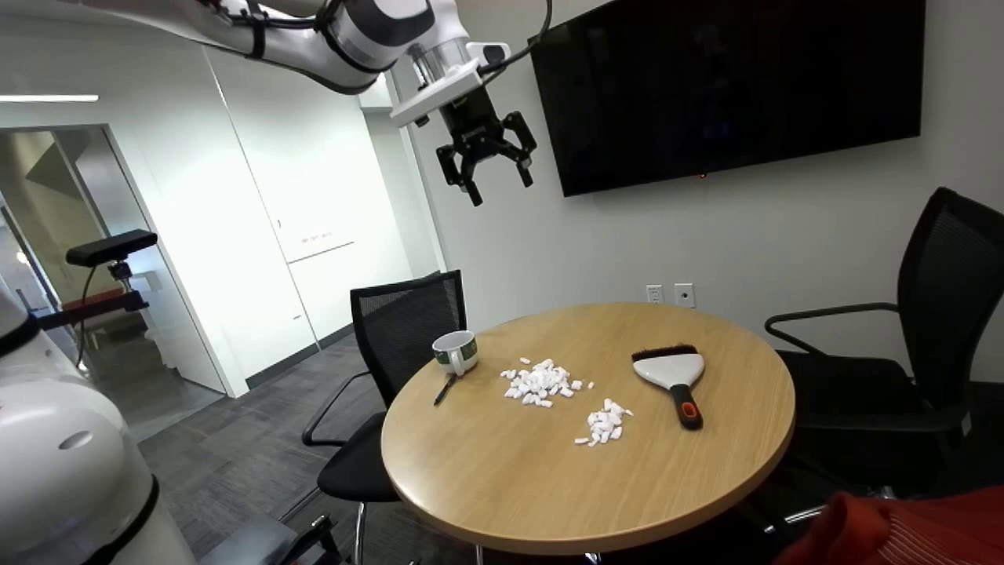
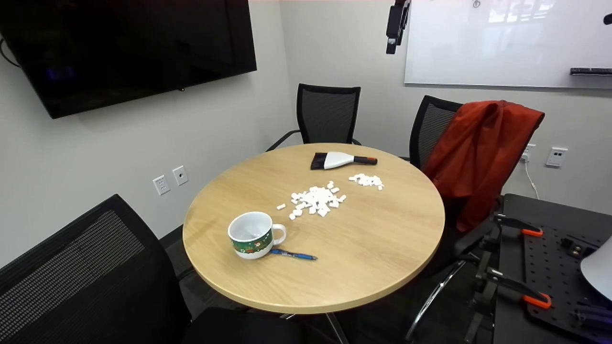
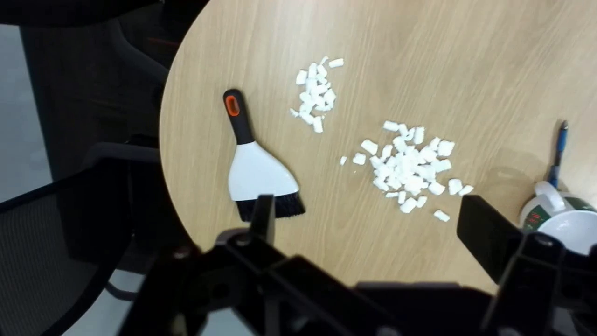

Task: Use the brush to sweep the white objects to the right side of the table

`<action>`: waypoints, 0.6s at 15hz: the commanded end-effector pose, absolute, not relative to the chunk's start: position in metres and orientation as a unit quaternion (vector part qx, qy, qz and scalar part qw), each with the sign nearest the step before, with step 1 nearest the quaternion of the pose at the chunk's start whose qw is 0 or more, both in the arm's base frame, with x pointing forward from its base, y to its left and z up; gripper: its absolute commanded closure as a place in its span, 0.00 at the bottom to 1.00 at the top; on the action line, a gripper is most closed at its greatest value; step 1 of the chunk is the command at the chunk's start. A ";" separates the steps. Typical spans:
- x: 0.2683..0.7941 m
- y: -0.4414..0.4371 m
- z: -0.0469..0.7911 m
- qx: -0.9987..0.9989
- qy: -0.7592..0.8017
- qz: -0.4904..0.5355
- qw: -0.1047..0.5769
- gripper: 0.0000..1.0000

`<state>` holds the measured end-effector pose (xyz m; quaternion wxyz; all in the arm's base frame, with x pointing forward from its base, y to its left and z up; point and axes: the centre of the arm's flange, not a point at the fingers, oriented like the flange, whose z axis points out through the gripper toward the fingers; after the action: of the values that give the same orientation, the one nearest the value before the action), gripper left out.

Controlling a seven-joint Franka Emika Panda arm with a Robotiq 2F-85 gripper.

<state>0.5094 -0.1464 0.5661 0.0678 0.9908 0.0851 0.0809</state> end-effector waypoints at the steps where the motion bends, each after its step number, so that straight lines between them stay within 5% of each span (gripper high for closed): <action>1: 0.532 -0.188 0.522 0.987 0.080 0.103 0.096 0.00; 9: 0.569 -0.283 0.405 0.979 0.178 0.074 0.071 0.00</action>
<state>0.5504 -0.2490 0.4285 0.0814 0.9827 0.1438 0.0836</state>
